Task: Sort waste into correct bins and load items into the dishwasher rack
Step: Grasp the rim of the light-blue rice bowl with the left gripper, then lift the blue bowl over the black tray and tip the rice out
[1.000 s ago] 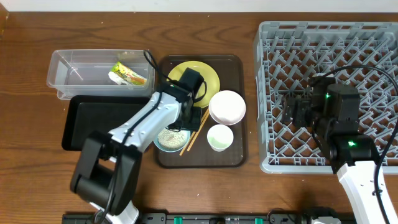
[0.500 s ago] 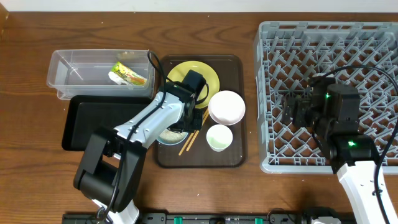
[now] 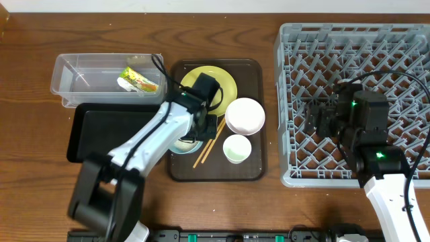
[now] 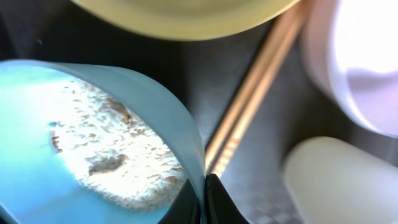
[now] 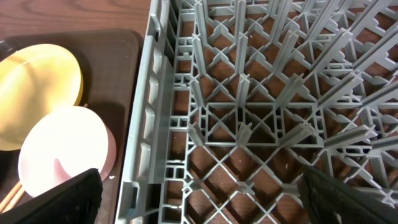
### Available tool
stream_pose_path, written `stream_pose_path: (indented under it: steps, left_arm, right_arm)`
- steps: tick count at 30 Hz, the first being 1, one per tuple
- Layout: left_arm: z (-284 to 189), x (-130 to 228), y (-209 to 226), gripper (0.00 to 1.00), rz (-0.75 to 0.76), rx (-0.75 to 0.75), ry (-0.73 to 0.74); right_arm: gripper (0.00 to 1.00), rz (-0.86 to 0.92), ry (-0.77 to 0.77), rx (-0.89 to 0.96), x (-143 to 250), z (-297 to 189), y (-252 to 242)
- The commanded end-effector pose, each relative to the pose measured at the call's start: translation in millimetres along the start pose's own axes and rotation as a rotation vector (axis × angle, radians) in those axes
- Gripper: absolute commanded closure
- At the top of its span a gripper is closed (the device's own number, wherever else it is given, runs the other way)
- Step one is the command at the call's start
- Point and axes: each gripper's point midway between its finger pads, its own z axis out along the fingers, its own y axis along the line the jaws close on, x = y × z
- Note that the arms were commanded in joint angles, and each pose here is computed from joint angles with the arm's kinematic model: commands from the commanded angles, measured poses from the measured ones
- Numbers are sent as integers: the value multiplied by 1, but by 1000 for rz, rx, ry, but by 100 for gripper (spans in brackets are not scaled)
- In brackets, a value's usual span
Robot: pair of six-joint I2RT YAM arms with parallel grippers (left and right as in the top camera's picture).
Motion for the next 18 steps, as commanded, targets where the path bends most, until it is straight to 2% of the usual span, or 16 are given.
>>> stream_pose_path:
  steps: [1,7,18]
  left_arm:
    - [-29,-7,0,94,-12,32,-81]
    - [-52,-15,30,94,-106,36,-124]
    - [-71,-32,86,94,-221,301,-134]
  right_arm:
    - [1,-4,-18,-17,-9,-3,6]
    - [1,-4,-18,-17,-9,-3,6]
    - [1,-4,-16,-17,-8,-3,6]
